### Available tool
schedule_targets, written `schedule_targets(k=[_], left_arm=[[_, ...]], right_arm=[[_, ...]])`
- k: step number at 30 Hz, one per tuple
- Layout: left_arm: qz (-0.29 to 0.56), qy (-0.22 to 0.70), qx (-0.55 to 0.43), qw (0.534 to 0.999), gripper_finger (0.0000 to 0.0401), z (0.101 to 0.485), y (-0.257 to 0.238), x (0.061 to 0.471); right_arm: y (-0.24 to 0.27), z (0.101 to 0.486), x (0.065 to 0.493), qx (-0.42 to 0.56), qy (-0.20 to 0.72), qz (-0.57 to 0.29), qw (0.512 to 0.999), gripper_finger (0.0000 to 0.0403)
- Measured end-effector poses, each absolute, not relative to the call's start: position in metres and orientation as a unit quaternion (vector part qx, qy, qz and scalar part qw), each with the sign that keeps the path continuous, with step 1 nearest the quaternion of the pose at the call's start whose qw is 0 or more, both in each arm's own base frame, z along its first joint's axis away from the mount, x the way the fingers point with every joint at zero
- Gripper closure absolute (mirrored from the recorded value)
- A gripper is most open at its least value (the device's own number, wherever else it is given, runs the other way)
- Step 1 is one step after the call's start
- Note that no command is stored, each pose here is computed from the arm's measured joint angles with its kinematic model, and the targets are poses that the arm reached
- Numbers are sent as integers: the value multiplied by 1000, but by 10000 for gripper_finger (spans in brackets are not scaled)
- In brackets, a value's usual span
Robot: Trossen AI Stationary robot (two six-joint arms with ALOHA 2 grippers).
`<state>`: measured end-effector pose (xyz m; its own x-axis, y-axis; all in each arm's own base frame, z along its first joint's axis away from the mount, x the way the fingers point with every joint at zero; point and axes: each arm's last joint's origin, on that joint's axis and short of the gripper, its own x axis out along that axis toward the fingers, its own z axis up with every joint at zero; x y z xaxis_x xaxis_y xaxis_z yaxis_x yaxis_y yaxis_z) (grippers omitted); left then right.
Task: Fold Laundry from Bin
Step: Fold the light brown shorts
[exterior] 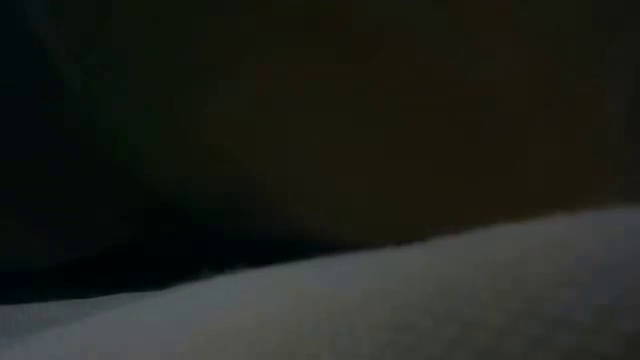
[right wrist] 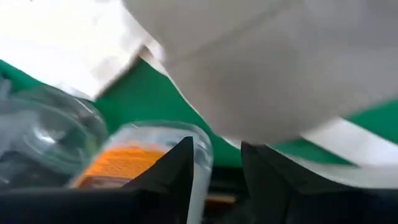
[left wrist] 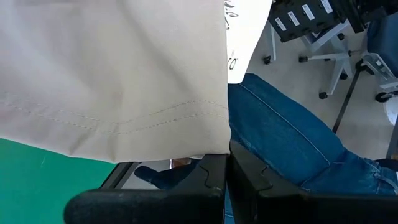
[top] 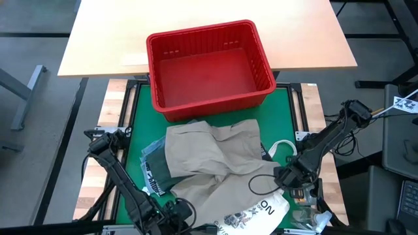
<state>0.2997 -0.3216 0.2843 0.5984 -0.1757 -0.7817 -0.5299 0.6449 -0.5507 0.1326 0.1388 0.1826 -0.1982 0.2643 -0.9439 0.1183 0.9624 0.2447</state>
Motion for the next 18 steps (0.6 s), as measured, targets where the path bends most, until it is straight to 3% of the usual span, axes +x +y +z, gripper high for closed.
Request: schedule_targets(k=[18], left_arm=[[115,434,-409,794,401,284,-318,303]], right_arm=[[149,182,146,137,710,109,683,269]])
